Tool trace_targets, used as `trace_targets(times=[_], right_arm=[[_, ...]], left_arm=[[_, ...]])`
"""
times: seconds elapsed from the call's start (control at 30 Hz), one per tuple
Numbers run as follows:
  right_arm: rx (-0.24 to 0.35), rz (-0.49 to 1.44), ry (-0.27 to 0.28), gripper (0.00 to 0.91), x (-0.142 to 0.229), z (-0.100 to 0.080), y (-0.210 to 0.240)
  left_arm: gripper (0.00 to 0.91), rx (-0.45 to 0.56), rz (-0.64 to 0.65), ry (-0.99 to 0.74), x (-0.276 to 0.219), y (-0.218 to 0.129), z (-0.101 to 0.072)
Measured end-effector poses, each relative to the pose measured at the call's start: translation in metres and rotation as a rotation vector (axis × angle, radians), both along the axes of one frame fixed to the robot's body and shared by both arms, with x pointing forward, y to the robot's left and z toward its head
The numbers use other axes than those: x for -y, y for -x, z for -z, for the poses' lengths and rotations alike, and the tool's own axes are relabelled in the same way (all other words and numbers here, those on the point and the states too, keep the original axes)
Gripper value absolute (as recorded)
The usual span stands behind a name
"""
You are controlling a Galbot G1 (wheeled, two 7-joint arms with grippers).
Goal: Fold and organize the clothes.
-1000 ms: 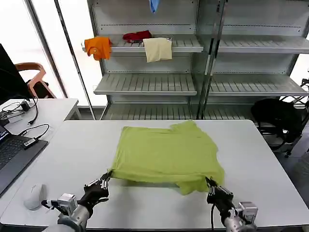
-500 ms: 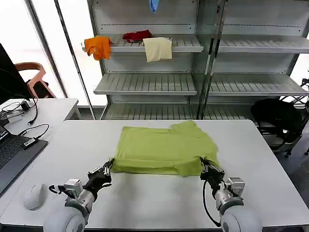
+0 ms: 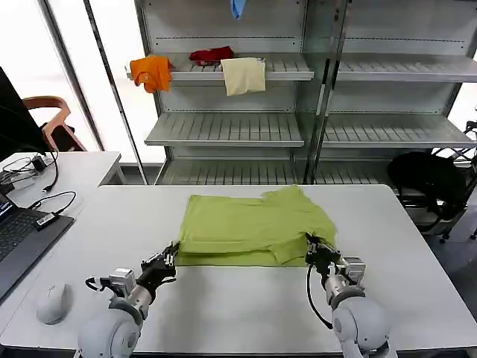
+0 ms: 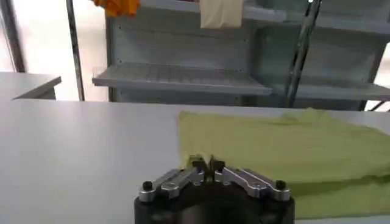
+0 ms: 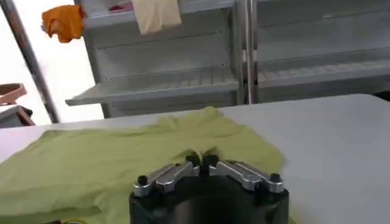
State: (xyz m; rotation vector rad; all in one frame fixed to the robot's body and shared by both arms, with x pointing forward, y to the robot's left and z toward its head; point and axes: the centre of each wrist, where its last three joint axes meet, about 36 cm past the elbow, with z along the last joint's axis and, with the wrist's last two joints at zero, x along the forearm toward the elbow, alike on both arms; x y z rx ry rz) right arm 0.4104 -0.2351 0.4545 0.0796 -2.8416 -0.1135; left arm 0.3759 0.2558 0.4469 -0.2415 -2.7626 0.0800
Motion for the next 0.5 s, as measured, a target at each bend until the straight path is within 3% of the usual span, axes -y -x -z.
trace_targets(times=[0.3,0.5], right_arm=[[0.011,0.024,0.025,0.907,0.022,-0.006,0.006],[-0.007,0.027,0.033,0.907,0.038,-0.005,0.023]], left_arm=[[0.907,0.011,-0.008,-0.012,-0.004,0.004,-0.004],[0.907,-0.012,-0.006,-0.021,-0.002,0.008,0.003]])
